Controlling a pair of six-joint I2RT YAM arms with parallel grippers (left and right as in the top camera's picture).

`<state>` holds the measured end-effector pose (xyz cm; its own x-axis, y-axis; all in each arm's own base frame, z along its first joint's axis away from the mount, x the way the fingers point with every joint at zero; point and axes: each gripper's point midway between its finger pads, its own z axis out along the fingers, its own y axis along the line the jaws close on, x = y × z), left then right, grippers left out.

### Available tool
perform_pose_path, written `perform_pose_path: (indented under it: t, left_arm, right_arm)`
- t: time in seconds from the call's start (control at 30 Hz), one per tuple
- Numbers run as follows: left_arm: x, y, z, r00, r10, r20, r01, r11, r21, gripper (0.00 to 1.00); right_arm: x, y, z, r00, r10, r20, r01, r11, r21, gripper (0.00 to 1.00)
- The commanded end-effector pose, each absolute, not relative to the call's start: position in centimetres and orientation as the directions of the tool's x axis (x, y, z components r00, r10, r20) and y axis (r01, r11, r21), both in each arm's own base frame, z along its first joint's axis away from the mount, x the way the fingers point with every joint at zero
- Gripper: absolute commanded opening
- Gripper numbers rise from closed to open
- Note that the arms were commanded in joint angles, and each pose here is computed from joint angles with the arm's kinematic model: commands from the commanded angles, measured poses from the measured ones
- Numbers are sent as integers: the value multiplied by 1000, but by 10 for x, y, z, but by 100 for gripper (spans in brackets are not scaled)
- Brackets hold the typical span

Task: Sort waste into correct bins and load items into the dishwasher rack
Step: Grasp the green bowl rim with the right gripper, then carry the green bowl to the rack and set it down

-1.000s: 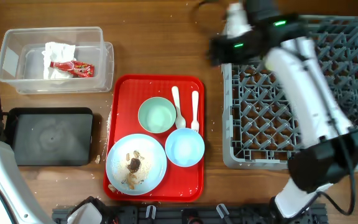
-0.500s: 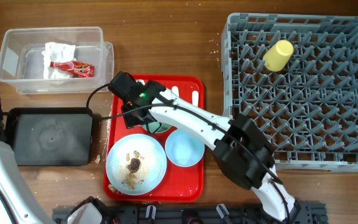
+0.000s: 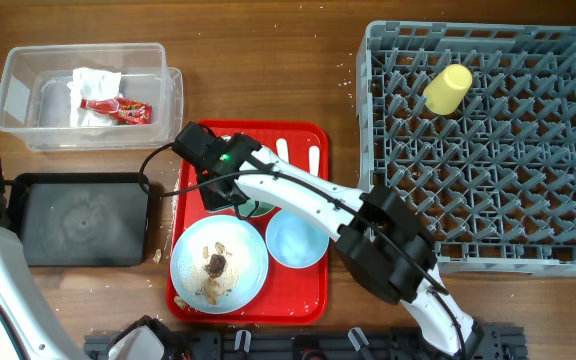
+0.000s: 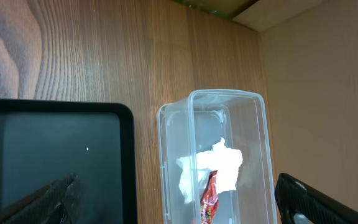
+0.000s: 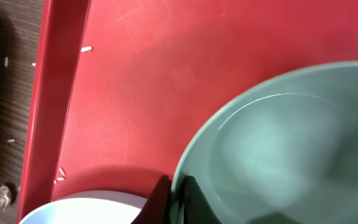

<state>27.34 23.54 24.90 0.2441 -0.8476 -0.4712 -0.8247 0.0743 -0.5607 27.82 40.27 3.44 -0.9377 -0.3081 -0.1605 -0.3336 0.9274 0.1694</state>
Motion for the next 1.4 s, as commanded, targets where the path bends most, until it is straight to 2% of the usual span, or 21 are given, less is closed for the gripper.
perform_pose_path:
  t: [0.0, 0.1, 0.17, 0.27, 0.33, 0.37, 0.47, 0.63, 0.73, 0.87, 0.93, 1.03, 1.17, 1.2, 1.3, 1.37]
  left_arm:
    - [272, 237, 251, 259, -844, -470, -820, 66, -569, 100]
    - [272, 237, 251, 259, -844, -470, -820, 66, -569, 100]
    - [272, 237, 251, 259, -844, -470, -820, 66, -569, 100]
    - [272, 237, 251, 259, -844, -470, -820, 66, -569, 100]
    - [272, 237, 251, 259, -844, -470, -820, 66, -569, 100]
    - [272, 237, 251, 259, -844, -470, -820, 66, -569, 100]
    - [272, 237, 251, 259, -844, -470, -820, 66, -569, 100]
    - [272, 237, 251, 259, -844, -470, -820, 65, -568, 100]
    - [272, 237, 251, 259, -844, -470, -820, 65, -568, 100]
    - [272, 237, 251, 259, -844, -470, -820, 66, -569, 100]
    - [272, 237, 251, 259, -844, -470, -820, 66, -569, 100]
    - [272, 237, 251, 259, -844, -470, -820, 65, -568, 100]
    - [272, 237, 251, 259, -844, -470, -820, 65, -568, 100]
    - [272, 237, 251, 259, -844, -470, -820, 65, -568, 100]
    - [272, 237, 251, 259, -844, -470, -820, 65, -568, 100]
    - [272, 237, 251, 259, -844, -470, -820, 65, -568, 100]
  right_arm:
    - [278, 410, 44, -930, -333, -155, -360, 912, 196, 4]
    - [299, 408, 111, -910, -351, -219, -404, 866, 293, 4]
    - [332, 373, 164, -905, -305, -298, -393, 868, 303, 4]
    - [380, 262, 239, -917, -135, -375, -270, 902, 337, 4]
    - [384, 207, 266, -926, -102, -363, -269, 854, 446, 4]
    - [377, 169, 269, -946, -93, -311, -250, 821, 514, 4]
    - [363, 125, 266, -961, -99, -258, -246, 735, 632, 4]
    - [361, 93, 259, -957, -27, -288, -254, 554, 793, 4]
    - [367, 67, 240, -963, 100, -251, -176, 474, 863, 4]
    - [359, 60, 215, -952, 178, -248, -181, 324, 929, 4]
    - [360, 52, 203, -946, 224, -233, -161, 299, 941, 4]
    - [356, 43, 187, -954, 256, -159, -74, 312, 947, 4]
    - [357, -1, 140, -935, 355, -7, 190, 516, 836, 11]
    - [357, -14, 130, -920, 393, 16, 250, 553, 795, 18]
    - [353, -53, 124, -868, 496, 24, 382, 637, 670, 30]
    - [350, -84, 138, -813, 582, -22, 477, 688, 547, 33]
